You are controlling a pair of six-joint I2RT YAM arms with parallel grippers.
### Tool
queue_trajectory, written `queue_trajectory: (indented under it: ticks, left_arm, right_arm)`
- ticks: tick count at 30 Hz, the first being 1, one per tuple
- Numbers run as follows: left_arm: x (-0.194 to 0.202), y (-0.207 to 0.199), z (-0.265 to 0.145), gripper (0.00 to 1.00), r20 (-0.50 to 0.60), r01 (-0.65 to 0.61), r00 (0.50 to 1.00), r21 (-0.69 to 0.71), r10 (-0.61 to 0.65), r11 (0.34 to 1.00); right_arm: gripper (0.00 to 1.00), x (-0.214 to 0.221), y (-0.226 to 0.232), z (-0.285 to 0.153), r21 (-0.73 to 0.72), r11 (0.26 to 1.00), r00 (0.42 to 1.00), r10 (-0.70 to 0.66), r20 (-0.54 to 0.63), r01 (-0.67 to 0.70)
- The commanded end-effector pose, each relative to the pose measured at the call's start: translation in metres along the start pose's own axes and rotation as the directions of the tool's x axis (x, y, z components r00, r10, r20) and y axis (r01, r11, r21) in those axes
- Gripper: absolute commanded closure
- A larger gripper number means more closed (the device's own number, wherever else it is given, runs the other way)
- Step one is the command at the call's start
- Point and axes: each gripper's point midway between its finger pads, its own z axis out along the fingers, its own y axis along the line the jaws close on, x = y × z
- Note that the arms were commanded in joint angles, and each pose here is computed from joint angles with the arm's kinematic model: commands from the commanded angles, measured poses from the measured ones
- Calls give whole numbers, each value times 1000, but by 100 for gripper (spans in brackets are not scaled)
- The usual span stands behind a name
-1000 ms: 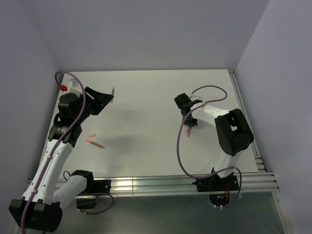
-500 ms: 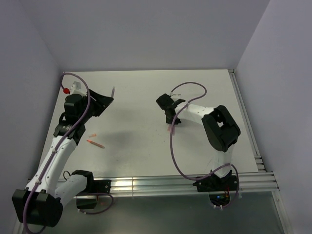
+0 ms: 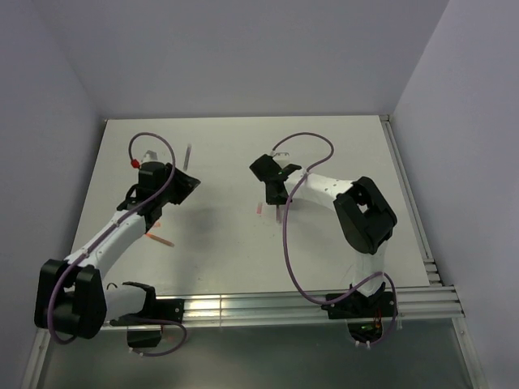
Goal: Insert the pens into the pen caps
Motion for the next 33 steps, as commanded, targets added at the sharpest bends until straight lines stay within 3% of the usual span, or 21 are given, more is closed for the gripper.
queue_trajectory:
  ticks: [1,12,19,23,33]
  left_arm:
    - [0,-13,21,57,41,-4,999,-8,4,1000]
    - [49,4,102,80,-19,-100,995,-166,98,981]
    - [86,15,111,89,-84,-158,986,-243,142,957]
    - [99,33,109,100,-91,-166,985,-326,144,931]
    - [103,42,104,100,-76,-128,991,-353,108,927]
  right_arm:
    - [100,-23,13,-12,-44,999,998,11,65,-8]
    - [100,-26,9,-55,-107,994,992,14,129,-1]
    - [100,-33,-1,-79,-131,991,984,39,173,-16]
    - [100,-35,-5,-87,-135,991,981,47,187,-22]
    - [100,-34,-7,-94,-156,987,979,58,197,-27]
